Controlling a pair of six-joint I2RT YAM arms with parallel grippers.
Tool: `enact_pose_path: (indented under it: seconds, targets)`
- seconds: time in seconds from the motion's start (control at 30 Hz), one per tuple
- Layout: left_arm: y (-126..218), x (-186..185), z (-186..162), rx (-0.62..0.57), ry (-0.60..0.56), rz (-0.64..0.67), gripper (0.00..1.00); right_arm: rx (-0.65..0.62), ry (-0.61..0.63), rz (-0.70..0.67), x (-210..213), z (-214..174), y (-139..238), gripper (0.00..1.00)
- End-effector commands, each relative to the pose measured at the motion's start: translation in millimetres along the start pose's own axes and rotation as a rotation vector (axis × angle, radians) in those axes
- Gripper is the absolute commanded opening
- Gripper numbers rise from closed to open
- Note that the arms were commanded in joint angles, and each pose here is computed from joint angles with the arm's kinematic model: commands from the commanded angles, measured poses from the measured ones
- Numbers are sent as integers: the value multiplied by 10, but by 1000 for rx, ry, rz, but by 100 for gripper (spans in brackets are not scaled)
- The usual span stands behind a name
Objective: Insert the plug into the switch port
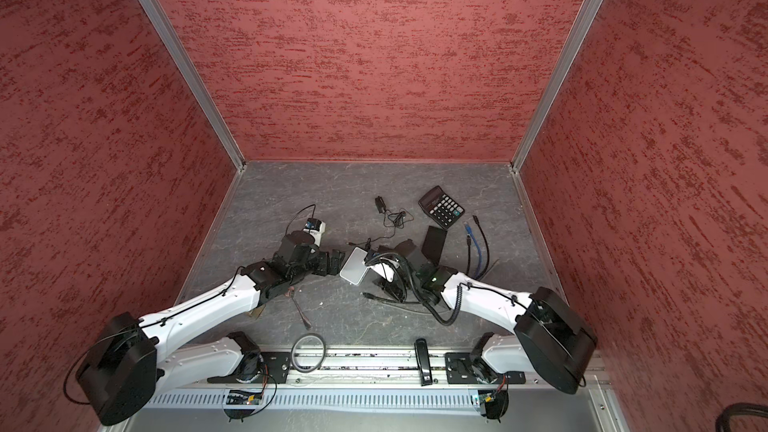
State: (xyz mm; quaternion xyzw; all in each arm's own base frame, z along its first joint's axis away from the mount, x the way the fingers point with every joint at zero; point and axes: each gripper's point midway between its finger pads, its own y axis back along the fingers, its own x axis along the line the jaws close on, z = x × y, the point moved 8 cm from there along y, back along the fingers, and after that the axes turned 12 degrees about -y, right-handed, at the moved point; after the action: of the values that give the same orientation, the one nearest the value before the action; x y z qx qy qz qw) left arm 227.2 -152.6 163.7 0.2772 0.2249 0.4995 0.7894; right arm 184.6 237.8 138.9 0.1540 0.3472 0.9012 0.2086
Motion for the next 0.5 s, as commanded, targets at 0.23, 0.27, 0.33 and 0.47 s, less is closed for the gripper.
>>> enact_pose_path:
  seconds: [0.23,0.27,0.33,0.47]
  targets:
    - [-1,0,-20,-32,1,-27,100,200,139,31,92,-172,-58,29]
    - [-3,-3,-13,-36,-2,-27,100,210,142,35,96,-192,-52,29]
    - [-10,-2,-20,-36,-7,-28,100,228,140,29,91,-227,-48,29]
    - [-28,-11,-21,-42,-10,-37,100,262,139,23,82,-285,-71,29]
